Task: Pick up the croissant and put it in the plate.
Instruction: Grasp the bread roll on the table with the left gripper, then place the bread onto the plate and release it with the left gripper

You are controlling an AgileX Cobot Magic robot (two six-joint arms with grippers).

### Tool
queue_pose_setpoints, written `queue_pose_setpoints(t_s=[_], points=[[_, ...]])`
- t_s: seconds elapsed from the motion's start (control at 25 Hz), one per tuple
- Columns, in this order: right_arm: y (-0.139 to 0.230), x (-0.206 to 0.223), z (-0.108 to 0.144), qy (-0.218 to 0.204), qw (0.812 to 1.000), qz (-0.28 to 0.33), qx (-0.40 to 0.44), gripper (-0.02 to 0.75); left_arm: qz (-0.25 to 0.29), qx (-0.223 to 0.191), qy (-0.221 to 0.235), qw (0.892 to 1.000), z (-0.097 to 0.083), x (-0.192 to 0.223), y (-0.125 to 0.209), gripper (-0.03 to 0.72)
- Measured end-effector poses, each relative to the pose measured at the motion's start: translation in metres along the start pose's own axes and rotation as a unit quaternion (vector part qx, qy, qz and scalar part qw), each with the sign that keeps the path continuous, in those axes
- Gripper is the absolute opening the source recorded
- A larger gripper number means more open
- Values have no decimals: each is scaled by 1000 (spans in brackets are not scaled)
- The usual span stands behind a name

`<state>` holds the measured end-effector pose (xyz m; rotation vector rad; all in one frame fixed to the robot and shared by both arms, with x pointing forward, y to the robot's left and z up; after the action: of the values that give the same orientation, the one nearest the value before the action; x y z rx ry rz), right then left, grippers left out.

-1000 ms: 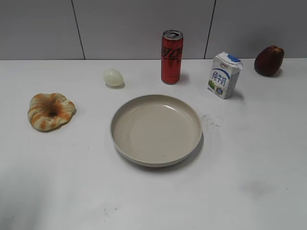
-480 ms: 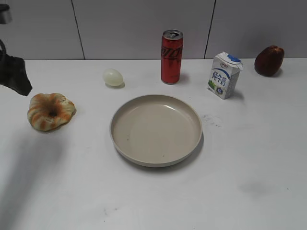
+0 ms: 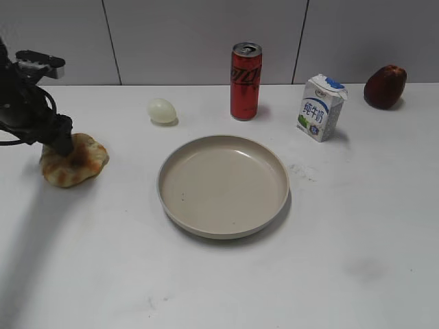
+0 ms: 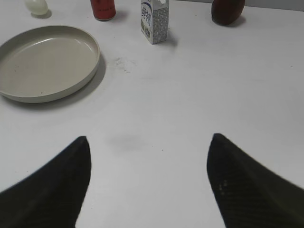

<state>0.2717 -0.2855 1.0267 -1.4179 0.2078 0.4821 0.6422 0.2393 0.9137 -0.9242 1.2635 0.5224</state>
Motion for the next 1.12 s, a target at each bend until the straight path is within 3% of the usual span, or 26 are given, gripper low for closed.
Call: queue_pose_setpoints(t_s=[0.16,0.4,0.52,0.72,0.8,1.0,1.12], points=[[0,0,0,0,1000,0,0,572,-4,0,-6,1000,7,17,-7,627],[0,0,0,0,1000,0,0,572,36,-3,20,999,7,42,-3,601],[0,0,0,0,1000,0,0,572,38,-6,24,999,6,44,-3,516],[0,0,0,0,1000,0,0,572,41,-9,29,999,6,42,-2,229],[0,0,0,0,1000,0,0,572,40,-6,30,999,4,35,-3,212],[0,0,0,0,1000,0,0,572,2,36,22,999,-25,-4,-26,212],[0,0,0,0,1000,0,0,572,-28,87,27,995,-67,-23,-46,212]])
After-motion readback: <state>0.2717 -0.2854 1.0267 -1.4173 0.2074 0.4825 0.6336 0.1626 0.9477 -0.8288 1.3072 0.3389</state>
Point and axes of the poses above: a point on each arm's last joint axis where the gripper is mounted, x pointing out along that axis toward the gripper, z along the wrist's bending axis when the last joint is at zero, y = z × x, the point moved 3 cm from there along x, pointing out along that axis toward the gripper, and after that the axes turned 8 degrees about x, right-handed, at the moved point
